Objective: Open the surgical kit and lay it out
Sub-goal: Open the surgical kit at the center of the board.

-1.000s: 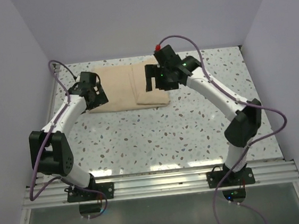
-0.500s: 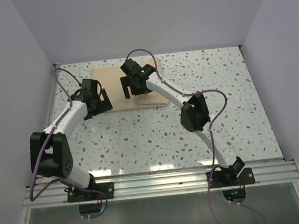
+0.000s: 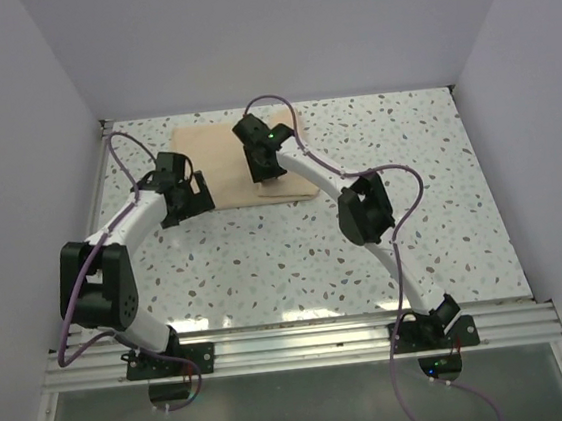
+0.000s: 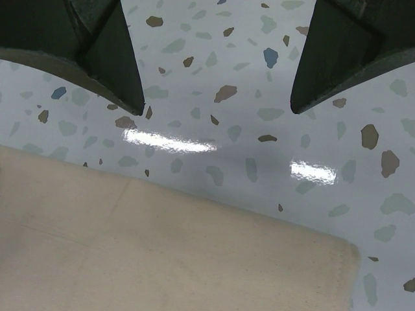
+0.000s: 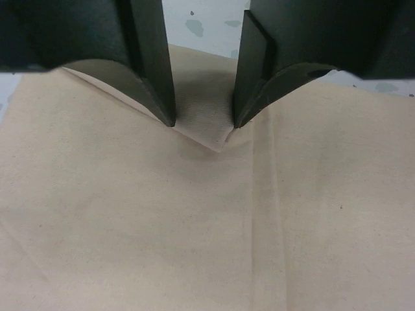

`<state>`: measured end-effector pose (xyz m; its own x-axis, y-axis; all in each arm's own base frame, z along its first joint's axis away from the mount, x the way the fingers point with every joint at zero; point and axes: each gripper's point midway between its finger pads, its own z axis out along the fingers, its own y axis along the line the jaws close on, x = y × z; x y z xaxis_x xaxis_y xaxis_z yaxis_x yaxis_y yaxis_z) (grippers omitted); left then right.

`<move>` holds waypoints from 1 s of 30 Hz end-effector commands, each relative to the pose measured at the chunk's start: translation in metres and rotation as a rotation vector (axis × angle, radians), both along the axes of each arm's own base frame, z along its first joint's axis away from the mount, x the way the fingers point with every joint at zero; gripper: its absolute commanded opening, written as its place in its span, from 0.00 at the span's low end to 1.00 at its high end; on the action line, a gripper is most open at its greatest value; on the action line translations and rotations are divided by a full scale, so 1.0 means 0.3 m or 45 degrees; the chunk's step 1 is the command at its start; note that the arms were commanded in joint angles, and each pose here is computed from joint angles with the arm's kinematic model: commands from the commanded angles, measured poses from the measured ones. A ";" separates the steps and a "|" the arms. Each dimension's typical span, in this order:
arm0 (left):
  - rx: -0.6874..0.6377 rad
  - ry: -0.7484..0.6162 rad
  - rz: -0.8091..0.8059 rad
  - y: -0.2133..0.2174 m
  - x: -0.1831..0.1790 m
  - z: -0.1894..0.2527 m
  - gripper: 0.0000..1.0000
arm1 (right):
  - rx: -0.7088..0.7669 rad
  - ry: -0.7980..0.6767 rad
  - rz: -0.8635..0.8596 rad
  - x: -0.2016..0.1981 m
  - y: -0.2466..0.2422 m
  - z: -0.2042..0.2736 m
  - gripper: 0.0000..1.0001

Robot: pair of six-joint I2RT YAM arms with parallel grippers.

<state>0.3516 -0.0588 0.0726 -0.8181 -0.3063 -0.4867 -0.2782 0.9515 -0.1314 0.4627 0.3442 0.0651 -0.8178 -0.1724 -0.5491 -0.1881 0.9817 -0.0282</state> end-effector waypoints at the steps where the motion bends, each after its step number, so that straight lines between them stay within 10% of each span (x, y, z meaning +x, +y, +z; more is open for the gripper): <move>1: -0.012 -0.034 -0.019 0.001 0.033 0.002 0.98 | 0.024 0.023 0.038 -0.023 0.012 0.003 0.42; 6: -0.018 -0.016 -0.013 -0.001 0.031 -0.014 0.97 | 0.016 0.022 0.058 -0.034 -0.005 0.035 0.00; 17: 0.083 0.028 0.012 0.040 0.064 -0.019 0.97 | 0.070 -0.227 -0.386 0.140 -0.471 0.371 0.00; 30: 0.074 0.023 0.032 0.029 0.119 -0.014 0.96 | -0.452 -0.092 -0.834 -0.171 -1.014 0.266 0.00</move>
<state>0.3774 -0.0521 0.0591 -0.8354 -0.2892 -0.4674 -0.2947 0.9535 -0.0633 0.4377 0.0671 0.1473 -0.7604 0.1629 -0.6287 0.3876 0.8905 -0.2382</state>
